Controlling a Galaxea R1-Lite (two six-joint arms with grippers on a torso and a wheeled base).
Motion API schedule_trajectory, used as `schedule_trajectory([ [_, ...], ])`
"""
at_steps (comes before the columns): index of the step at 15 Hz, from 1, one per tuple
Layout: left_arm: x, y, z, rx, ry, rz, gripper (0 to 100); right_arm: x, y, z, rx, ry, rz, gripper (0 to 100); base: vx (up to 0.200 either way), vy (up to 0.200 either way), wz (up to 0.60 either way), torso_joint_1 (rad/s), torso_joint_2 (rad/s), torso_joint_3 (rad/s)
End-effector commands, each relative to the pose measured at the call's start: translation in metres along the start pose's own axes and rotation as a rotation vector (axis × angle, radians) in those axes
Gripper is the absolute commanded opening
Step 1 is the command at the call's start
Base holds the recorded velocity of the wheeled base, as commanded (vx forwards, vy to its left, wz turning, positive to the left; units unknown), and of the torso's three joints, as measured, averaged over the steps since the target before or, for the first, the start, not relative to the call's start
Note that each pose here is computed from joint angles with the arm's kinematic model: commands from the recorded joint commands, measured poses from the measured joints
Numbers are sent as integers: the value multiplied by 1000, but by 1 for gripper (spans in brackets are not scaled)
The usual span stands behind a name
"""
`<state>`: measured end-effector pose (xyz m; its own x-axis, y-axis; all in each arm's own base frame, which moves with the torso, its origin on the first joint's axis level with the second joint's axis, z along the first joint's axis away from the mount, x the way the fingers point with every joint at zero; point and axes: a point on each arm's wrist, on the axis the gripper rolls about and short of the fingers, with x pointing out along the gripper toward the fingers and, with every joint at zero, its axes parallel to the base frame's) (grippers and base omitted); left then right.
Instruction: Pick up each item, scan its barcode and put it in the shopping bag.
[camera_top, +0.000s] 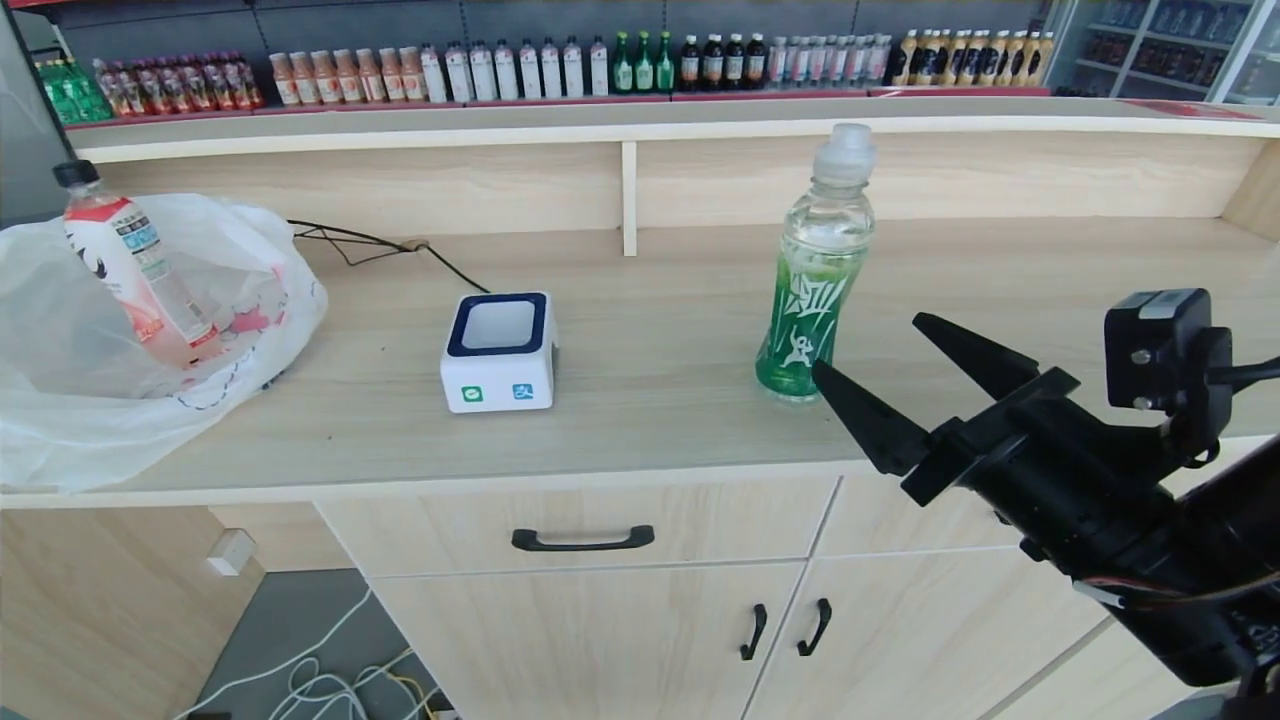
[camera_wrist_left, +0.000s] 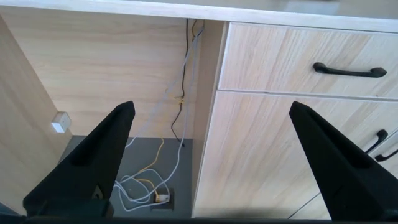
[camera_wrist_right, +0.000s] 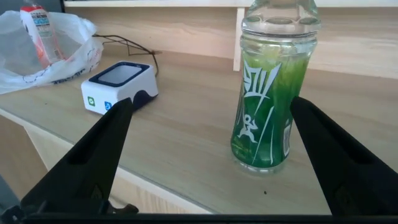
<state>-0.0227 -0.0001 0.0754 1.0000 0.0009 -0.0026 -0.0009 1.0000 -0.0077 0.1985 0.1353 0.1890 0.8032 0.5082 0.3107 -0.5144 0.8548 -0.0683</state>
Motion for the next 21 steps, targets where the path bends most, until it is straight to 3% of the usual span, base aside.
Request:
schedule_trajectory([
  [1, 0, 0, 0, 0, 1, 1, 100, 0, 0, -1, 0, 2, 2, 100, 0, 0, 0, 0, 0, 0],
  [11, 0, 0, 0, 5, 1, 1, 100, 0, -1, -10, -15, 45, -73, 100, 0, 0, 0, 0, 0, 0],
  [17, 0, 0, 0, 5, 1, 1, 100, 21, -1, -11, -49, 13, -77, 100, 0, 0, 0, 0, 0, 0],
  [21, 0, 0, 0, 5, 1, 1, 100, 43, -7, -8, -58, 79, -188, 100, 0, 0, 0, 0, 0, 0],
])
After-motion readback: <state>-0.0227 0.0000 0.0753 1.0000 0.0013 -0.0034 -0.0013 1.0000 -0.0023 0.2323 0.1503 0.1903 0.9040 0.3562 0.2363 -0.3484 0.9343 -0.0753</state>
